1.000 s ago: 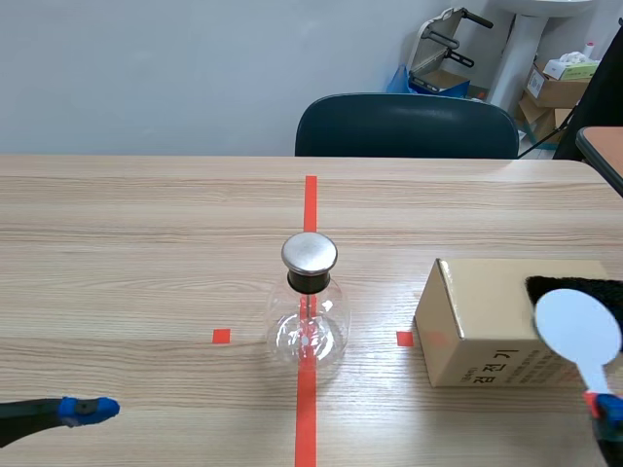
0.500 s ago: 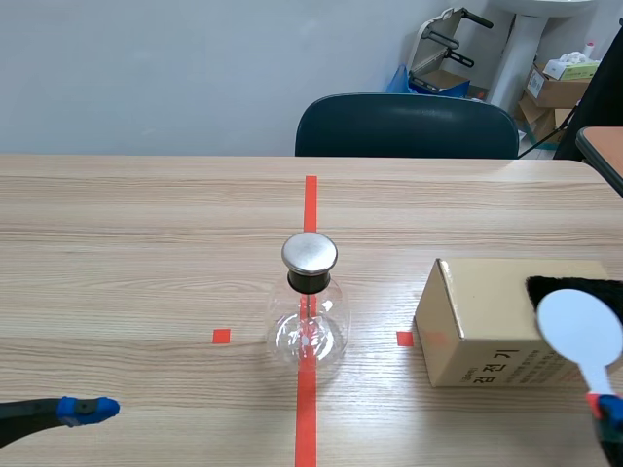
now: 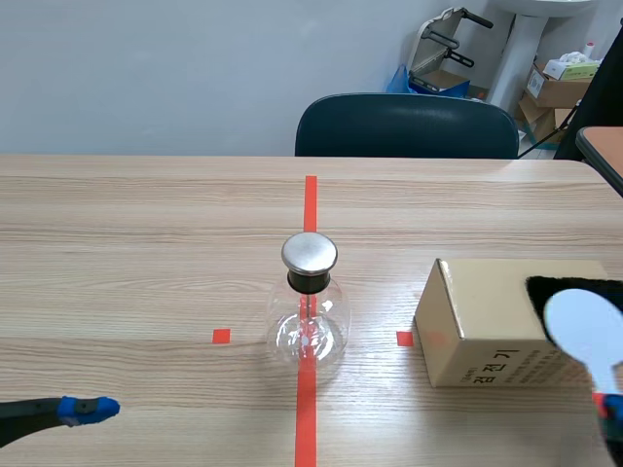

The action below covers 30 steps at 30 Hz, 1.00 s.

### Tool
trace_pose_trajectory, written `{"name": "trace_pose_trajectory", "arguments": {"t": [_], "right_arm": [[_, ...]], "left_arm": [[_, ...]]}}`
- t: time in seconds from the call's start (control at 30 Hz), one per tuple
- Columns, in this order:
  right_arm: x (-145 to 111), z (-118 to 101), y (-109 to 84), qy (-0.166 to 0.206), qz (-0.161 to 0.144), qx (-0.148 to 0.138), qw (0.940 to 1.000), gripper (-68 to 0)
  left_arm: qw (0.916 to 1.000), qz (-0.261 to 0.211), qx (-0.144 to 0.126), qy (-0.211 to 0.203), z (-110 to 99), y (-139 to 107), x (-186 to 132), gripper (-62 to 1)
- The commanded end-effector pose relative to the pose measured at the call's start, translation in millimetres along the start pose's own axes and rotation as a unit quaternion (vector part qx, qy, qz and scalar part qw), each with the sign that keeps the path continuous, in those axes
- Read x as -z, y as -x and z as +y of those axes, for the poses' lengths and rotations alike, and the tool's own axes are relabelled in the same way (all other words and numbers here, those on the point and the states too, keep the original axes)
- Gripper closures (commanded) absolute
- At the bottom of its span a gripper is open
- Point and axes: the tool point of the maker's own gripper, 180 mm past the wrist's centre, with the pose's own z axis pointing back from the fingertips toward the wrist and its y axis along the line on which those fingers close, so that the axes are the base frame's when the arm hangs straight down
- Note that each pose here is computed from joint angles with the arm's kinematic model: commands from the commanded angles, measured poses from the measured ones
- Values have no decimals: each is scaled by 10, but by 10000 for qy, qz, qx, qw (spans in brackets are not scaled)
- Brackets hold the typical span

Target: Do the electroscope experiment

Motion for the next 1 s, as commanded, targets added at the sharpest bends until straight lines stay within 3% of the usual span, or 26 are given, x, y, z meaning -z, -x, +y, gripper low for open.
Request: {"name": "trace_pose_trajectory", "arguments": {"t": [0.0, 0.1, 0.2, 0.27, 0.3, 0.4, 0.47, 0.53, 0.63, 0.7, 0.77, 0.9, 0.97], "right_arm": [[-7, -90, 53, 209, 96, -188, 9996, -19], [-25, -103, 265, 236, 687, -155, 9972, -20], [-72, -110, 498, 246, 1341, -142, 9906, -20], [-74, -110, 508, 244, 1362, -148, 9903, -19], [-60, -108, 459, 241, 1222, -155, 9921, -20], [-13, -99, 183, 223, 449, -177, 9986, -19], [-8, -94, 75, 218, 154, -180, 9995, -19], [-17, -96, 137, 224, 334, -160, 9991, -20], [-63, -103, 420, 236, 1129, -133, 9932, -20], [-88, -106, 524, 239, 1421, -131, 9895, -20], [-76, -104, 486, 230, 1306, -150, 9911, -20], [-15, -91, 109, 207, 247, -181, 9993, -20], [-14, -87, 2, 204, -48, -182, 9996, -19]], "left_arm": [[9998, -195, -14, -24, 8, -97, 46, -336], [9998, -195, -14, -24, 8, -97, 46, -336], [9998, -195, -14, -24, 8, -97, 46, -336], [9998, -195, -14, -24, 8, -97, 46, -336], [9998, -195, -14, -24, 8, -97, 46, -336], [9998, -195, -14, -24, 8, -97, 46, -336], [9998, -195, -14, -24, 8, -97, 46, -336], [9998, -195, -14, -24, 8, -97, 46, -336], [9998, -193, -14, -24, 8, -97, 46, -336], [9998, -193, -14, -24, 8, -97, 46, -336], [9998, -193, -14, -24, 8, -97, 46, -336], [9998, -193, -14, -24, 8, -97, 46, -336], [9998, -193, -14, -24, 8, -97, 46, -336]]}}
